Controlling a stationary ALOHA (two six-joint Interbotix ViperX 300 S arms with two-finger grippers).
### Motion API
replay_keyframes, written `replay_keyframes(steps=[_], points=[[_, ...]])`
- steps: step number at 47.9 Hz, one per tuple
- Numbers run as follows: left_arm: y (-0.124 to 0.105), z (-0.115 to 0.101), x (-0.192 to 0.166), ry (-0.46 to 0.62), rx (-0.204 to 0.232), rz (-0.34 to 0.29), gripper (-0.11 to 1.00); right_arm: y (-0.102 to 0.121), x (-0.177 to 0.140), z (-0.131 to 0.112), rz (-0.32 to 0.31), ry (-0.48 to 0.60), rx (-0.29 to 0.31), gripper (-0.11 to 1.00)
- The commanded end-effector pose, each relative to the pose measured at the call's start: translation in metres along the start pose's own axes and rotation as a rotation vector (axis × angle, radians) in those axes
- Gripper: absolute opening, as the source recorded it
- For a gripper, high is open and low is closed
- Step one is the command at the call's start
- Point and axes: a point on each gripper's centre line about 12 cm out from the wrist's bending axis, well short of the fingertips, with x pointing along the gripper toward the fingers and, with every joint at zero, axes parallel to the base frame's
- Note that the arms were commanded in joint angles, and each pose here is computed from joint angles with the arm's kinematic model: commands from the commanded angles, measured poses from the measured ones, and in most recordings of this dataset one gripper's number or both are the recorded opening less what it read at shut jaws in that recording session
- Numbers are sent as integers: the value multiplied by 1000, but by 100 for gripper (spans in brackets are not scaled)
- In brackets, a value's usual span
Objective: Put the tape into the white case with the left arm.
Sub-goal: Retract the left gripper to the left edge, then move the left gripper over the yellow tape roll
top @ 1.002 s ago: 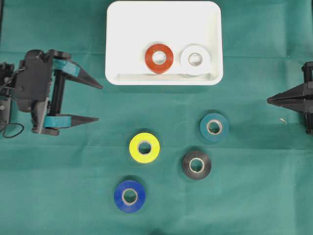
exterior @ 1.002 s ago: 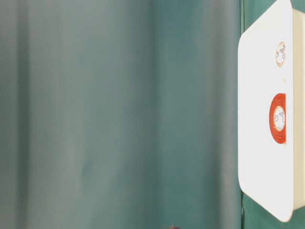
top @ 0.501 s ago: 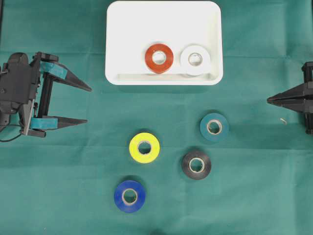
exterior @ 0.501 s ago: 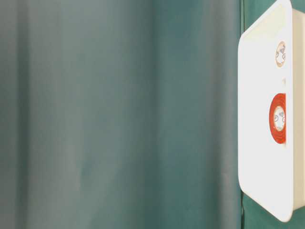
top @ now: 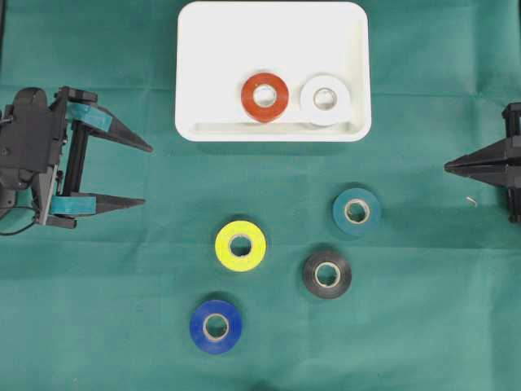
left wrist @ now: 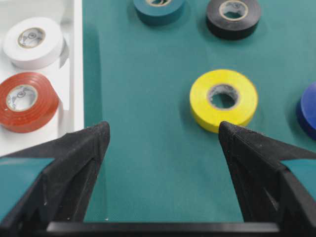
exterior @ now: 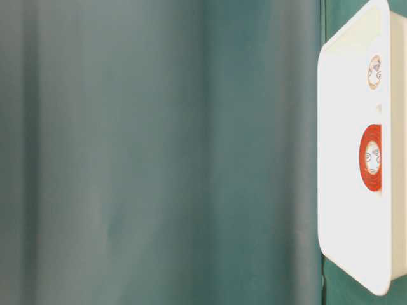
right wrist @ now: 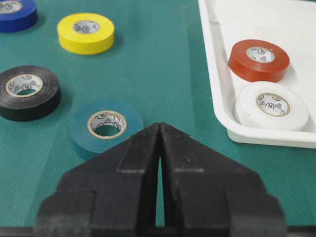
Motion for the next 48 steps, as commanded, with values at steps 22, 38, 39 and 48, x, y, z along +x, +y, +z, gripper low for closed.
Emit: replay_keyframes(steps=[22, 38, 39, 48], points=[[-21, 2, 30, 24, 28, -71, 91, 0, 1, 3, -1, -5, 0, -9], [-30, 3, 74, 112, 41, -95, 90, 0, 1, 3, -1, -5, -1, -9], [-31, 4, 79, 118, 43, -98, 90, 0, 1, 3, -1, -3, 0, -9], [-43, 3, 96, 166, 59, -130, 90, 0, 1, 3, -1, -5, 0, -9]])
